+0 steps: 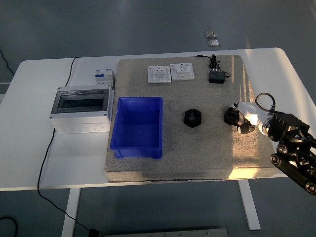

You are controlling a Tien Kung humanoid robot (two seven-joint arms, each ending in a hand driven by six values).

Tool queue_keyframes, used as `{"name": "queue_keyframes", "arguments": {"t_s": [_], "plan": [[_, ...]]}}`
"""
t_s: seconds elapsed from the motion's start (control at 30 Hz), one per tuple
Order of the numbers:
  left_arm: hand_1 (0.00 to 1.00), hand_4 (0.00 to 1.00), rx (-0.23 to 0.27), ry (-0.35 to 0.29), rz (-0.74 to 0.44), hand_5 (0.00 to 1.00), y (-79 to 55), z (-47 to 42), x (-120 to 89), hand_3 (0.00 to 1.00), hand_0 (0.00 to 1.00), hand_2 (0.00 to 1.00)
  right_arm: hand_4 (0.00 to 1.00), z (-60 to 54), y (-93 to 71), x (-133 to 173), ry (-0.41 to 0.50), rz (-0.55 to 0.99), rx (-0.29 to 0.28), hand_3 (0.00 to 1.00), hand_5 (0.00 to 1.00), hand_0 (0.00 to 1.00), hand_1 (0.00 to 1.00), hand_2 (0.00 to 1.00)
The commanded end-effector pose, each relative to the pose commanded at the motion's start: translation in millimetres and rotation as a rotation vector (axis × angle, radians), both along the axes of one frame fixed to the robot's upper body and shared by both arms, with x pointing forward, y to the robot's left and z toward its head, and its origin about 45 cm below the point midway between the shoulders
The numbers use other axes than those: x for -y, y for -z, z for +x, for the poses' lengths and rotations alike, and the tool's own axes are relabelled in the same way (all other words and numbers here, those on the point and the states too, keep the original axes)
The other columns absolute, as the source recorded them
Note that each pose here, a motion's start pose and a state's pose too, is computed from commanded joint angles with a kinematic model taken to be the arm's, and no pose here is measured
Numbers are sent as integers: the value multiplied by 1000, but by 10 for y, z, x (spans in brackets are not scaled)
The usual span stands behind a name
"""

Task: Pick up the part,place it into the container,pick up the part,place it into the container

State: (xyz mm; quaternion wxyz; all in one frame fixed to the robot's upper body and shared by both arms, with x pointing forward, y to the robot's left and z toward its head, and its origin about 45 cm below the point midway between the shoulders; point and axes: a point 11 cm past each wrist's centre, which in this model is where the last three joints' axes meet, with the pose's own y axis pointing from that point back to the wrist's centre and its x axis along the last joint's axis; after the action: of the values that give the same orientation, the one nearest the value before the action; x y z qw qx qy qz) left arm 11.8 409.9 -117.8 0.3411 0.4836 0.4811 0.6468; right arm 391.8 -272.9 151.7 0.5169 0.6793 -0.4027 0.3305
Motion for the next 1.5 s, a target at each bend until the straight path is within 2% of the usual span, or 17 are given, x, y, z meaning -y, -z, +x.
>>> {"name": "queue_keyframes", "arguments": {"t_s": [0.2,0.4,0.57,0.73,0.83,1.0,1.03,1.1,1.2,1.23,1.4,1.43,1.5], "plan": [[727,836,0,1,0,804,0,1,0,815,738,754,234,9,-7,-28,22,112,8,564,2,566,371,520],[727,835,2,-2,-1,805,3,0,9,815,738,753,238,-28,37,-127,33,251,4,556,2,546,367,517],[727,834,2,1,0,803,2,3,8,814,738,753,243,-13,-212,-638,-92,417,67,555,2,544,366,516],[727,833,1,4,2,802,0,6,1,814,738,753,244,-41,-494,-1118,-249,476,133,557,2,542,358,523],[727,833,1,3,4,803,-2,7,-5,814,738,752,246,-78,-660,-1417,-369,448,175,558,2,541,364,519],[727,833,3,3,5,803,-4,16,-10,814,738,752,246,-148,-778,-1754,-533,334,201,558,2,541,364,519],[727,832,3,3,5,803,-4,18,-11,814,737,752,240,-157,-801,-1818,-565,306,209,565,2,589,380,543],[727,832,3,3,5,803,-6,22,-13,814,737,752,240,-166,-831,-1921,-616,251,222,565,2,589,380,543],[727,832,3,5,6,803,-8,30,-20,814,737,752,240,-177,-826,-2062,-685,161,232,565,2,589,380,543],[727,832,3,6,6,803,-9,34,-23,814,737,752,231,-181,-814,-2109,-709,125,236,579,2,617,413,590],[727,832,3,5,8,803,-13,36,-33,814,737,752,231,-205,-745,-2265,-783,4,251,579,2,617,413,590],[727,832,3,6,8,803,-14,37,-36,814,736,752,224,-209,-718,-2286,-792,-22,250,657,2,644,468,643],[727,832,4,6,9,803,-15,39,-40,814,736,752,224,-207,-661,-2309,-801,-74,242,657,2,644,468,643]]}}
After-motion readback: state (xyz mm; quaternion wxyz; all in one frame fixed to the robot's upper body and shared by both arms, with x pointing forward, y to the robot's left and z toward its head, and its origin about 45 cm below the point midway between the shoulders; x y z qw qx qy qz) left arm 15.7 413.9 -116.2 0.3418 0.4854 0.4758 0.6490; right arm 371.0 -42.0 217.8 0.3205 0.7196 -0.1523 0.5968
